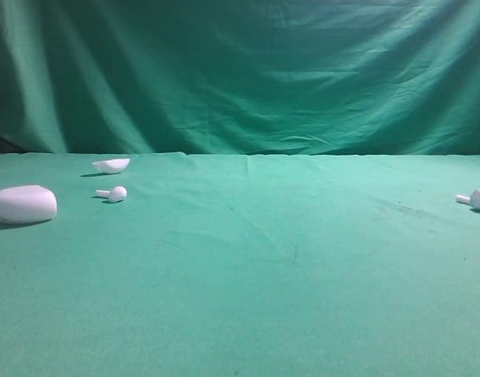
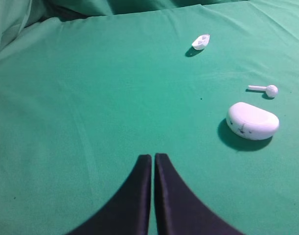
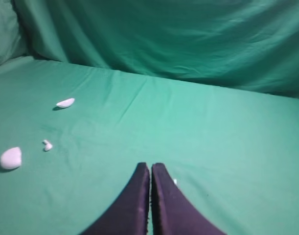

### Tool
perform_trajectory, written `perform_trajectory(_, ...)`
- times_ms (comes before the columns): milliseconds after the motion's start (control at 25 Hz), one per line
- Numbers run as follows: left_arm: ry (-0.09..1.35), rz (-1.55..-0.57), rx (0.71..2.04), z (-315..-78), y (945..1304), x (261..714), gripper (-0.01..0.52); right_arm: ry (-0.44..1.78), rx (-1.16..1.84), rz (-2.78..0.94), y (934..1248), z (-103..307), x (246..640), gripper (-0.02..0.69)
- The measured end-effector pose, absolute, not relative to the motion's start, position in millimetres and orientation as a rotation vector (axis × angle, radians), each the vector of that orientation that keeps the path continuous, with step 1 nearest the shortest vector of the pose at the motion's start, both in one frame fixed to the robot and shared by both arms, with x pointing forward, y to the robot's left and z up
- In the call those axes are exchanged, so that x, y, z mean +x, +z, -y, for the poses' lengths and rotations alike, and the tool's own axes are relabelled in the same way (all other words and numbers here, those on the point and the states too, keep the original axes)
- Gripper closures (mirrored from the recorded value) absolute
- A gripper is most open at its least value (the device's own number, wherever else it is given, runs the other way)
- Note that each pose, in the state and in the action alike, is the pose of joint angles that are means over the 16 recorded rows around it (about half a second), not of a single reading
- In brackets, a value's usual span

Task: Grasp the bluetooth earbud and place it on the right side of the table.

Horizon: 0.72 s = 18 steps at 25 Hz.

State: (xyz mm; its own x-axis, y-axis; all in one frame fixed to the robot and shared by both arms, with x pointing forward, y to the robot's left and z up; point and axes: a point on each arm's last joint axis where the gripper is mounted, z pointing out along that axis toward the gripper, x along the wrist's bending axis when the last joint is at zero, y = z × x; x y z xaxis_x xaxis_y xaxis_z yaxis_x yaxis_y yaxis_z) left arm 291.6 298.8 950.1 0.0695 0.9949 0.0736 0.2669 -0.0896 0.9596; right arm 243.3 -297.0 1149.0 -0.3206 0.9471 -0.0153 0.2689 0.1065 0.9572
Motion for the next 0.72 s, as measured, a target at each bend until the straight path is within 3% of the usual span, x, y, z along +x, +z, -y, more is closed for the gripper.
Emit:
perform_trajectory(240, 1.084, -1.321, 1.499, -299, 950, 292, 0.514, 1.207, 1.190, -1.584, 1109, 296, 255, 0.665)
perform_trajectory(720, 1.084, -1.321, 1.499, -299, 950, 292, 0.514, 1.054, 1.321, -1.475, 990, 297, 283, 0.665)
